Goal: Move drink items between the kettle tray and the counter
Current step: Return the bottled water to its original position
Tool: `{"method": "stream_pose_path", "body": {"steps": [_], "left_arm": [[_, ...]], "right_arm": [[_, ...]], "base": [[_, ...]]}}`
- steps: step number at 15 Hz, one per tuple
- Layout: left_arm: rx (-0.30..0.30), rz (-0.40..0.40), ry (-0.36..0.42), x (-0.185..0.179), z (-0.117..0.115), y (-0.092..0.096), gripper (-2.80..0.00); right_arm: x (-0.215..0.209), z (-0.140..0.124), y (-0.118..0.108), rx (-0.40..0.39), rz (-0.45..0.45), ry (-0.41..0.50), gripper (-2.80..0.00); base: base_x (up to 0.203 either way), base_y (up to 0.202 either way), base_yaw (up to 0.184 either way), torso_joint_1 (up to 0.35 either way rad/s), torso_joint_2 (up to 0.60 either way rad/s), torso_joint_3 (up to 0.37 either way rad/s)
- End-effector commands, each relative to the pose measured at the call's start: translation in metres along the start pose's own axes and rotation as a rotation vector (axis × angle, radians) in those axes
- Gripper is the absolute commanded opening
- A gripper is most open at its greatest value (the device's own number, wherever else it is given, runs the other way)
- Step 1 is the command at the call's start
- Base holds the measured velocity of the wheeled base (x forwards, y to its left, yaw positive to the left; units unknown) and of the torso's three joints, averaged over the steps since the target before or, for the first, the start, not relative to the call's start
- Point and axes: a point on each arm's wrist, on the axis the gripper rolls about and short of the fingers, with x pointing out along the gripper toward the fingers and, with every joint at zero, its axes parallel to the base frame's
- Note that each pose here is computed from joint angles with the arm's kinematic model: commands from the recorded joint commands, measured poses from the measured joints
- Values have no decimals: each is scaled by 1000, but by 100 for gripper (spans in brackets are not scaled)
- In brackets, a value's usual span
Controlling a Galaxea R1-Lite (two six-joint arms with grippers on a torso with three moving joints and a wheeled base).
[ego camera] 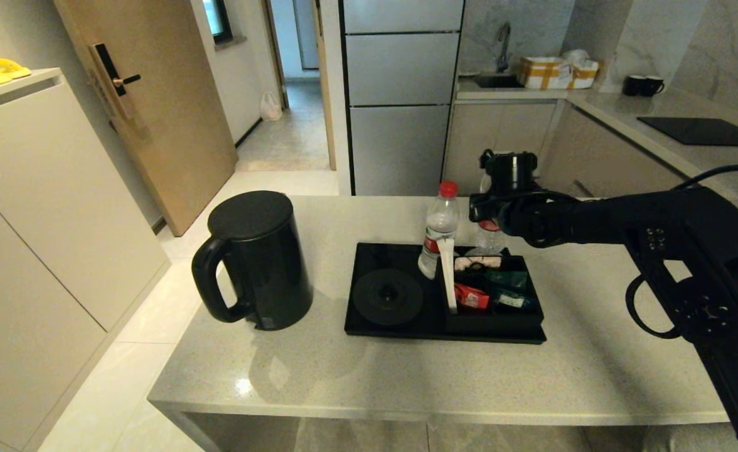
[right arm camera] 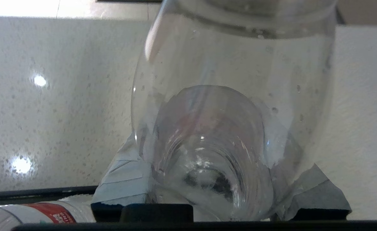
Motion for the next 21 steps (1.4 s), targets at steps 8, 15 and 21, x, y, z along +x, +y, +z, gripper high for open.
{"method": "stream_pose_path", "body": {"steps": [8, 15, 21], "left_arm": [[0, 0, 3, 0, 0, 0, -280], [1, 0, 3, 0, 0, 0, -280], [0, 0, 3, 0, 0, 0, -280]], "right_arm": [[-18, -17, 16, 118, 27, 87, -280], [-40, -41, 16, 120, 21, 129, -280], [-49, -64, 10, 133, -7, 87, -280]], "base": [[0, 0, 0, 0, 0, 0], [0, 0, 0, 0, 0, 0], [0, 0, 0, 0, 0, 0]]}}
